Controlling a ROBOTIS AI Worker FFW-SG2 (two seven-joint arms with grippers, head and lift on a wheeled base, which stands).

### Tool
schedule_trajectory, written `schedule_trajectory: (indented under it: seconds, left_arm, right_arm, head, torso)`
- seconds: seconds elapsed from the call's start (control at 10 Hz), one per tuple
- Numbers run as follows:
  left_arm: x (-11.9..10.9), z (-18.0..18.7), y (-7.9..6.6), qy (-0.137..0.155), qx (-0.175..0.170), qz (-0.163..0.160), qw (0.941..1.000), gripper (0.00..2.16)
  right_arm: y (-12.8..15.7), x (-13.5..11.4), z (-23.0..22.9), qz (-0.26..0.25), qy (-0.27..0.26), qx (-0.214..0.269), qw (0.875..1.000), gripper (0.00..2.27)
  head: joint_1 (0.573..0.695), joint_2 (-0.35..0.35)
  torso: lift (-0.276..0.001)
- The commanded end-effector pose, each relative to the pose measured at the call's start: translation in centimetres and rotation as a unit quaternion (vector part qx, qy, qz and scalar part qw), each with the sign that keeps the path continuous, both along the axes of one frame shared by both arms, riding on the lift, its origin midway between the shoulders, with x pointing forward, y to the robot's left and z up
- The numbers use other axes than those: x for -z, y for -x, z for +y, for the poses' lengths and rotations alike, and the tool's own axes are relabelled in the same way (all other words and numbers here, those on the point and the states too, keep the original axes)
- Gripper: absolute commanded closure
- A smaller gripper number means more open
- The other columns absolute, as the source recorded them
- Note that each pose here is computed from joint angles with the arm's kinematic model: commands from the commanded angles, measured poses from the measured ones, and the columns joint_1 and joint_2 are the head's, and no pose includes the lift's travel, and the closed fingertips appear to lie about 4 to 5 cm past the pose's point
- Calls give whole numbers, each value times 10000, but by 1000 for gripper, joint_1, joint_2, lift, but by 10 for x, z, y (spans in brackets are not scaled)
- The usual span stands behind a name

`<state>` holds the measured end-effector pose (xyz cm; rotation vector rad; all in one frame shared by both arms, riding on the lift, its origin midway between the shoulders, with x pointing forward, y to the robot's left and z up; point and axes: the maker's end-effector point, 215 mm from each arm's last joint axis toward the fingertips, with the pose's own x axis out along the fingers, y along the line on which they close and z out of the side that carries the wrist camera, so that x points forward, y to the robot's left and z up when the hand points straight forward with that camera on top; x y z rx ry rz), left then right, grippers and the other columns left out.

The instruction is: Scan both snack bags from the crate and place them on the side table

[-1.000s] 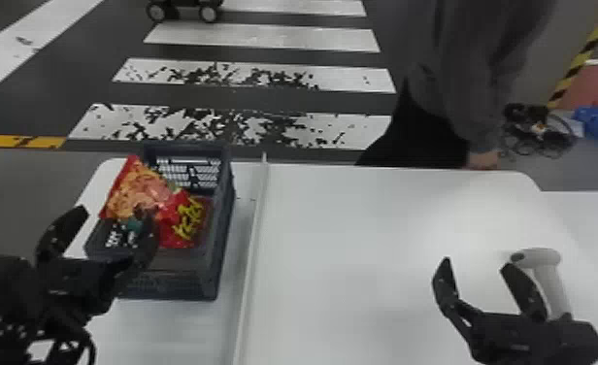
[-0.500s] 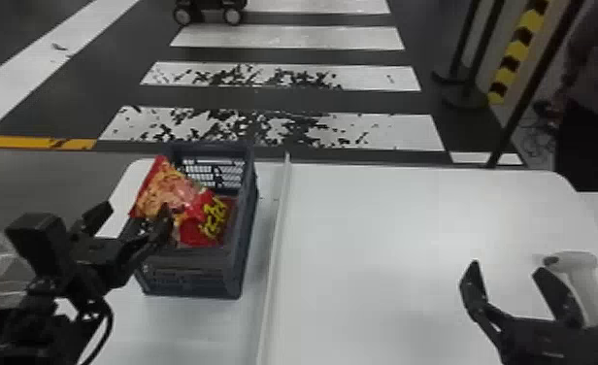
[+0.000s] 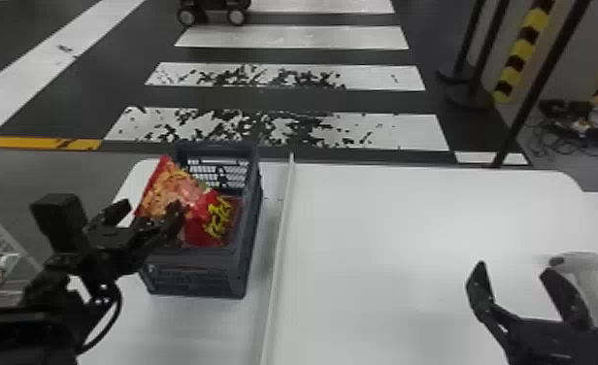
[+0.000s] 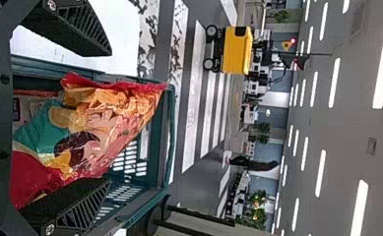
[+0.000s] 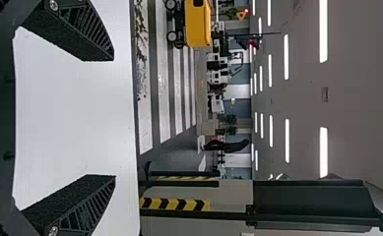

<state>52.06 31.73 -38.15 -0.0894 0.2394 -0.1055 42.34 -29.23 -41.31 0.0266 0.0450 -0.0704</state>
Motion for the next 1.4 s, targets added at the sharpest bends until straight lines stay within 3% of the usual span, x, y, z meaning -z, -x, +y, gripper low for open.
schedule_trajectory:
  seconds: [0.0, 0.3, 0.5, 0.6, 0.8, 0.9, 1.1, 1.3]
  left_arm:
    - [6, -5, -6, 79, 99, 181, 9998, 87]
    - [13, -12, -6, 100, 193, 348, 9992, 191]
    - [8, -19, -5, 61, 344, 307, 9989, 539]
    - [1, -23, -5, 40, 412, 250, 9988, 556]
    - [-2, -24, -5, 22, 424, 230, 9988, 1814]
    - [1, -14, -3, -67, 175, 340, 9992, 2142]
    - [-7, -13, 0, -228, 159, 266, 9993, 2142]
    - [-37, -8, 2, -393, 87, -46, 9992, 2142]
  right_arm:
    - [1, 1, 0, 8, -16, 13, 10000, 66]
    - [1, 1, -2, 8, -5, 33, 10000, 66]
    - [1, 1, -3, 7, -12, 35, 10000, 66]
    - [1, 1, -3, 7, -12, 35, 10000, 66]
    - [2, 1, -3, 15, -12, 36, 10000, 66]
    - [2, 1, -4, 14, -16, 45, 10000, 66]
    - [2, 1, -4, 13, -23, 47, 10000, 66]
    - [2, 1, -3, 13, -27, 40, 10000, 66]
  head:
    - [695, 32]
    - [695, 20]
    - [695, 10]
    - [695, 4]
    - [695, -4]
    - [695, -3]
    - [695, 9]
    - [695, 13]
  torso:
    - [-98]
    - [-98]
    - [-98]
    - [-98]
    - [-98]
    - [-98]
    - [-98]
    - [-98]
